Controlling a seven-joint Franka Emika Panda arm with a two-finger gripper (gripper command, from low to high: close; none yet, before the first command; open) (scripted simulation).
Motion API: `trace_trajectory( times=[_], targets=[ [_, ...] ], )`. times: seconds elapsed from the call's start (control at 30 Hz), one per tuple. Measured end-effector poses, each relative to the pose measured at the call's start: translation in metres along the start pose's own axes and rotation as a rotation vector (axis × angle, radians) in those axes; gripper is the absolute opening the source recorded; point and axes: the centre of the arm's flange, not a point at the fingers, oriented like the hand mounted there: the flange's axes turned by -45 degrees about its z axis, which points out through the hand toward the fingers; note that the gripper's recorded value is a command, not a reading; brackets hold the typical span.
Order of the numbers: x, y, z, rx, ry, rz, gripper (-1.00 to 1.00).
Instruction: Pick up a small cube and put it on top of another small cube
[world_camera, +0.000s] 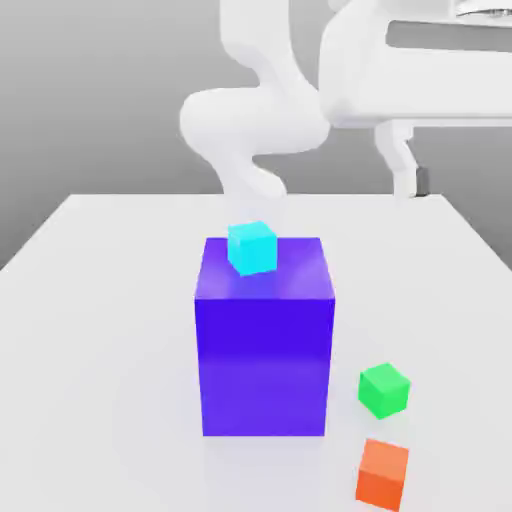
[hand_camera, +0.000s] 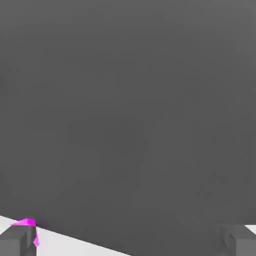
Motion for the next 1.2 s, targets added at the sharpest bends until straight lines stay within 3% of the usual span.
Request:
trace_trajectory(
  times=[0.5,0.63,0.67,0.9,1.03,1.2],
  targets=[
    [-0.046,-0.14,0.245,0.099,-0.31,-0.245,0.0],
    [-0.07,-0.156,0.308,0.108,-0.335,-0.265,0.0],
    [-0.075,-0.157,0.32,0.108,-0.336,-0.265,-1.0],
    [-0.076,-0.157,0.321,0.109,-0.337,-0.266,-1.0],
    [-0.061,-0.154,0.271,0.105,-0.336,-0.281,-1.0],
    [-0.088,-0.138,0.231,0.051,-0.326,-0.505,-1.0]
  ],
)
